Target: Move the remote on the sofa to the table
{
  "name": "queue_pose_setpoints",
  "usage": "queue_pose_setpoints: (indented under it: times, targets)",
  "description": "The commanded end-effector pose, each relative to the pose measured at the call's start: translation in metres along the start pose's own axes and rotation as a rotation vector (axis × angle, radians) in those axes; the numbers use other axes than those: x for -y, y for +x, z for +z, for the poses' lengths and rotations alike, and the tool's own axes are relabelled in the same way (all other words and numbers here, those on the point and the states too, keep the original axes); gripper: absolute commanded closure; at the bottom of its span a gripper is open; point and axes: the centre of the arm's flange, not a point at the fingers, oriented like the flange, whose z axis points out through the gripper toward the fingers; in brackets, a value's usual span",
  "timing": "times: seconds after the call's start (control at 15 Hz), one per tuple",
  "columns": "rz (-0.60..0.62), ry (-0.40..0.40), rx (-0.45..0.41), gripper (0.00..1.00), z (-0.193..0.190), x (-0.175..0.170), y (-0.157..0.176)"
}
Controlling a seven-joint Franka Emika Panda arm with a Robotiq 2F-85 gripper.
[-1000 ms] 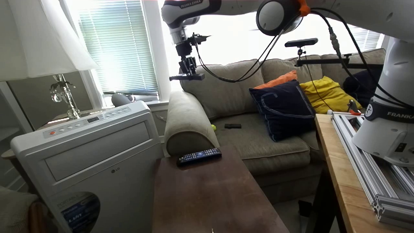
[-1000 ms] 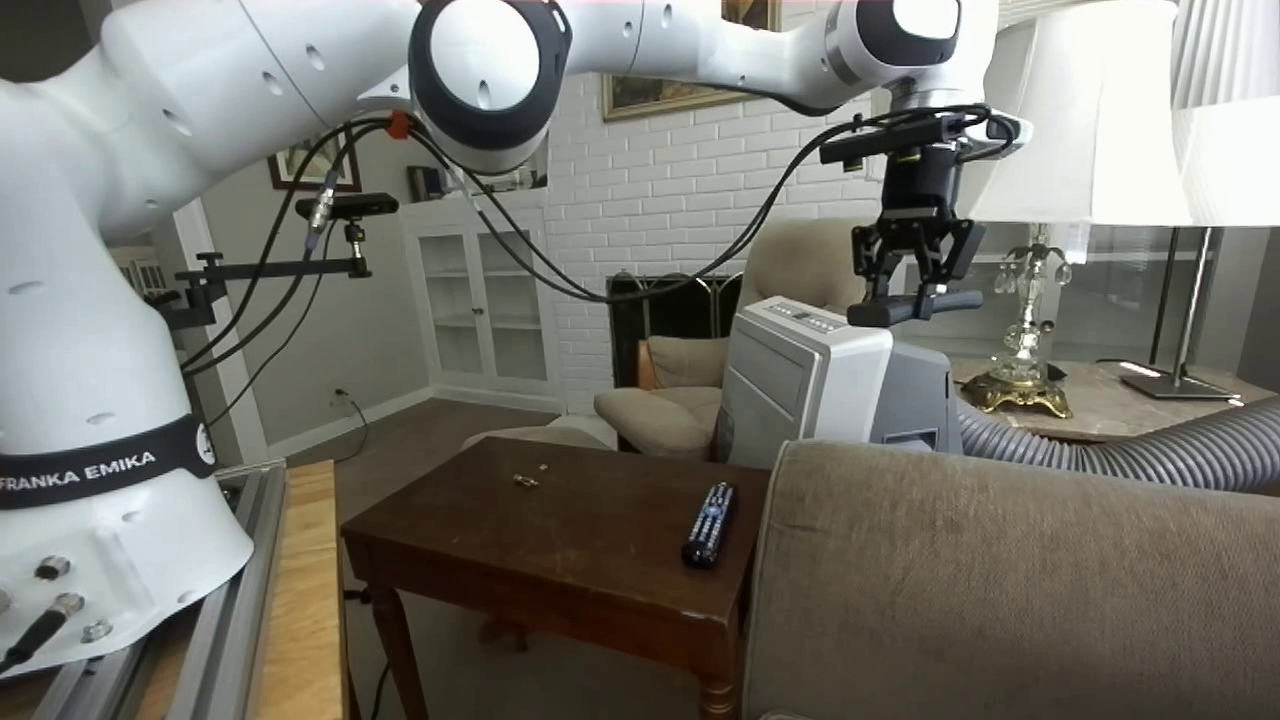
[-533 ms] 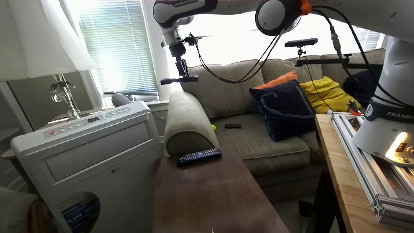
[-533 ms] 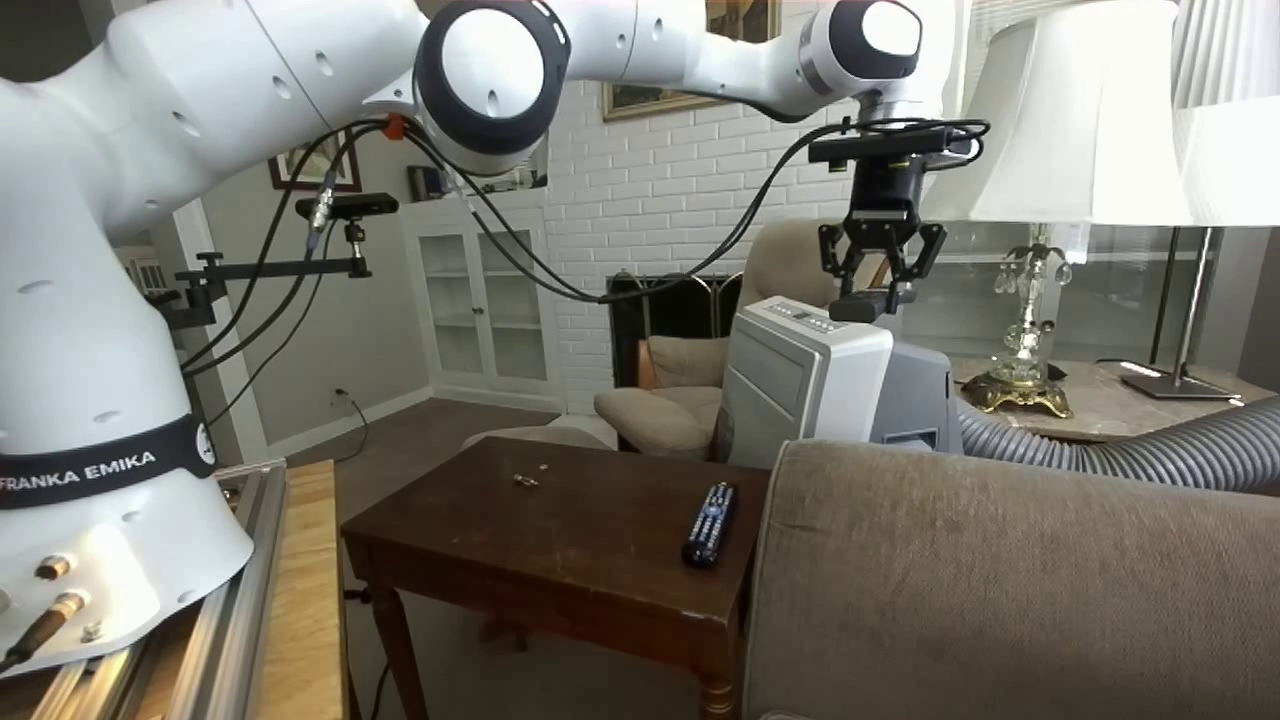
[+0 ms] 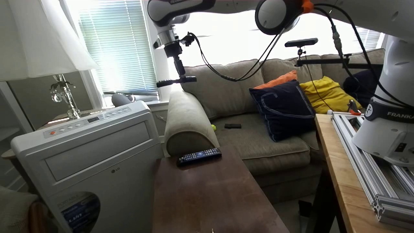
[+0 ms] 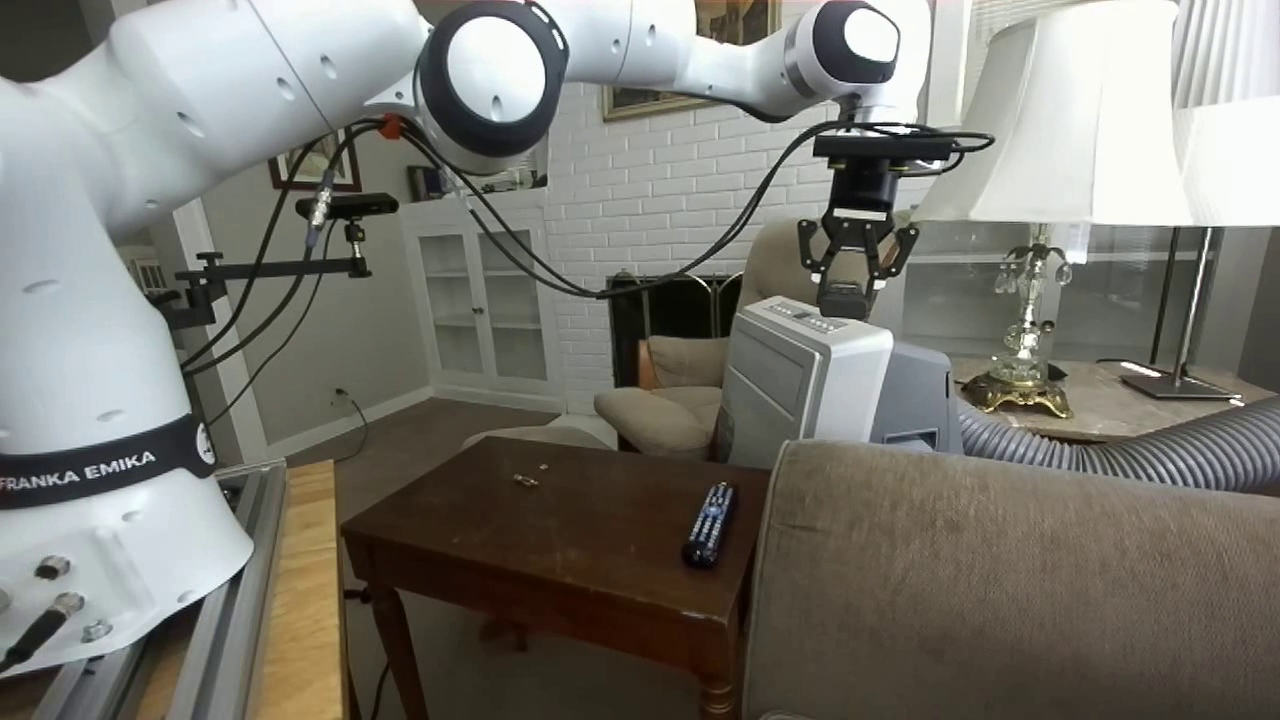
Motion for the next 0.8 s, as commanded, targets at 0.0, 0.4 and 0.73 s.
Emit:
queue_pose_setpoints:
  times: [0.0,0.4,0.73]
  targets:
    - [0.0,0.001,0.001,0.47,0.001,0.0,0.0]
    - [-0.044,0.004,0.019,0.72,0.023,0.025,-0.011]
    - [-0.225,0.081,0.114,0.72,0.067,0.072,-0.019]
